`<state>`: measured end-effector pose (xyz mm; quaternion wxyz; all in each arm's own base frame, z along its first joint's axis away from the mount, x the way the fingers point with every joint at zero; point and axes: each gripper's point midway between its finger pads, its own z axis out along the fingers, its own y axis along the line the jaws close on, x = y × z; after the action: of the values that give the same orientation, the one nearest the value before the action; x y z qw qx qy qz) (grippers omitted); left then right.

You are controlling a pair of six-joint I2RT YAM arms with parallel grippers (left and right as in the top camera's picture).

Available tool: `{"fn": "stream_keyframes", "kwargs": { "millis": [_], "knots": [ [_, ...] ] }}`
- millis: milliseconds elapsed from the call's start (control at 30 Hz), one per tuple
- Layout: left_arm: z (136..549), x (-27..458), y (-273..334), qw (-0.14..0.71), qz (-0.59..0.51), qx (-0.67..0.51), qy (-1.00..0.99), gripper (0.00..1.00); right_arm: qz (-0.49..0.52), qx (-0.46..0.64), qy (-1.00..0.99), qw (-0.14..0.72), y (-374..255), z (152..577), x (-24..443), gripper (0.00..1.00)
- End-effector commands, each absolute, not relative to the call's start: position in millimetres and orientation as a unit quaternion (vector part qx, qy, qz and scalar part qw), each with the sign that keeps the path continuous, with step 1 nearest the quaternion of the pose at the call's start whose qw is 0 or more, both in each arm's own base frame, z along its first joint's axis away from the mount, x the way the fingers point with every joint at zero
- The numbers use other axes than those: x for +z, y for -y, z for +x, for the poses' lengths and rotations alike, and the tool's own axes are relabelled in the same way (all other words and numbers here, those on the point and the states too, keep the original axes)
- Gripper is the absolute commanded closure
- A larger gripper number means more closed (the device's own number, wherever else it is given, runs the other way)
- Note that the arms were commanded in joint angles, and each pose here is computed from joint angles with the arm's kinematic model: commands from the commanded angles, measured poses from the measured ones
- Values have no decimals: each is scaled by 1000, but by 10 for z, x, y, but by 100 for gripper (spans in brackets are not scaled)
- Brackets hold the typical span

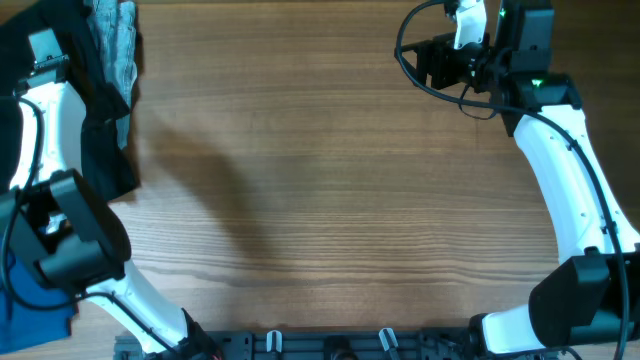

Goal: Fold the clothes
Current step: 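Reach the left gripper toward the black shorts on the clothes pile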

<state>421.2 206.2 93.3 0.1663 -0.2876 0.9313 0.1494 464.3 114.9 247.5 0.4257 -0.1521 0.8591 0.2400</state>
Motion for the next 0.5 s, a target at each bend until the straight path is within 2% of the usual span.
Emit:
{"fn": "stream_keyframes", "kwargs": {
  "millis": [0,200,233,267,333,367,467],
  "knots": [
    [4206,652,-2179,137,-271,174,-937,3,-152,235,-855,437,-1128,4722,2527,15],
    [4241,587,-2177,138,-271,172,-937,3,-155,233,-847,452,-1132,4771,2590,14],
    [4245,590,-2179,139,-271,172,-937,9,-156,233,-846,453,-1132,4776,2594,14],
    [4246,591,-2179,140,-271,172,-937,32,-156,233,-846,454,-1132,4776,2595,14],
    [4251,590,-2167,140,-270,172,-937,58,-156,233,-846,454,-1132,4778,2598,14],
    [4257,591,-2152,140,-268,172,-938,65,-156,233,-845,455,-1132,4780,2601,14],
    [4292,601,-2075,141,-260,171,-940,71,-157,232,-843,459,-1133,4792,2619,14]
  ]
}}
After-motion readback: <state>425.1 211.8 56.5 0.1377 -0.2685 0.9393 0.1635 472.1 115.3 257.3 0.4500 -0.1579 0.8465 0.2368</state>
